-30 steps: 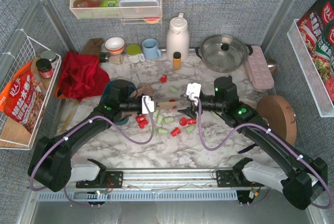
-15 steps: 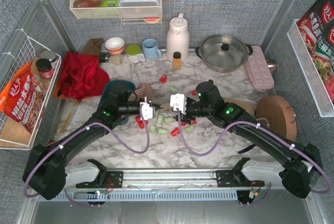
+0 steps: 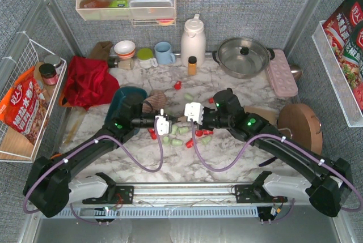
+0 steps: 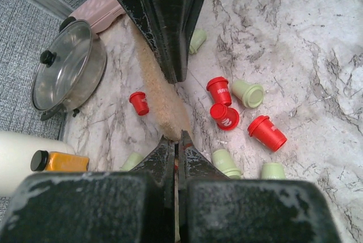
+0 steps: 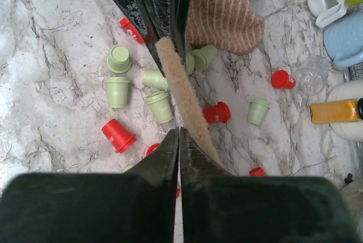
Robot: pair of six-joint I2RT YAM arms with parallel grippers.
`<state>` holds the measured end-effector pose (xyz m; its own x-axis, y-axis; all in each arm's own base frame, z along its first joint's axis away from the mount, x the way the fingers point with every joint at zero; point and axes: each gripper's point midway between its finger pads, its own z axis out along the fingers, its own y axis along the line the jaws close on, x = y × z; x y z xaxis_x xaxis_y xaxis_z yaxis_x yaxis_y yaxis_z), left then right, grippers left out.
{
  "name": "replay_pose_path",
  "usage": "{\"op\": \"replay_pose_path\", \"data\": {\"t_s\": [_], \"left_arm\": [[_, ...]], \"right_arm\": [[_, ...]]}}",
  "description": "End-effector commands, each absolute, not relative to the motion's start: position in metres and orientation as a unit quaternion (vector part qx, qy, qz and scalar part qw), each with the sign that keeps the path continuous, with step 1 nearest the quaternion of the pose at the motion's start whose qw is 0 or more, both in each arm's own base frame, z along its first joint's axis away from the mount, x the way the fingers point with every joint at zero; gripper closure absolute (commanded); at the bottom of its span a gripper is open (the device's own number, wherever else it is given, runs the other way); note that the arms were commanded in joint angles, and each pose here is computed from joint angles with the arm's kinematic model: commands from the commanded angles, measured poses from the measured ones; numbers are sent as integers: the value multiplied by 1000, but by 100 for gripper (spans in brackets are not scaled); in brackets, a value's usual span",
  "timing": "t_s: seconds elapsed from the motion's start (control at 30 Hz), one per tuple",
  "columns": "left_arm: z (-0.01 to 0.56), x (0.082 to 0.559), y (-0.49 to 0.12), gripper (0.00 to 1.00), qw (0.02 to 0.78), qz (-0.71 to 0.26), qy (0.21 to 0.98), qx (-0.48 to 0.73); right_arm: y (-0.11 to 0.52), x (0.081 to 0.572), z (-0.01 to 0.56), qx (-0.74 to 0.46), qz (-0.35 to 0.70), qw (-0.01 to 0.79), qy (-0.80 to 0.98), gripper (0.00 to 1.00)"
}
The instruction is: Mix the coffee capsules in the storage basket
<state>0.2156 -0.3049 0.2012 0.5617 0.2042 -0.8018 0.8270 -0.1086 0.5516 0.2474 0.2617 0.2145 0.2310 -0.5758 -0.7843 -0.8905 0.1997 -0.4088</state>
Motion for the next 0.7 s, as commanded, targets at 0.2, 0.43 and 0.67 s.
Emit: {"op": "replay_pose_path", "data": {"t_s": [0.2,0.43,0.67], "left_arm": [[211,216,-312,83,584,-284,358,671],[215,219,-314,66,598,-285,361,657],[236,233,-309,1,656,-257,366,608]], "right_arm": [[256,249,219,-586,156,492,625,100],[242,257,220,-544,128,512,652,100],[209,283,221,-466,57,526,709,100]]}}
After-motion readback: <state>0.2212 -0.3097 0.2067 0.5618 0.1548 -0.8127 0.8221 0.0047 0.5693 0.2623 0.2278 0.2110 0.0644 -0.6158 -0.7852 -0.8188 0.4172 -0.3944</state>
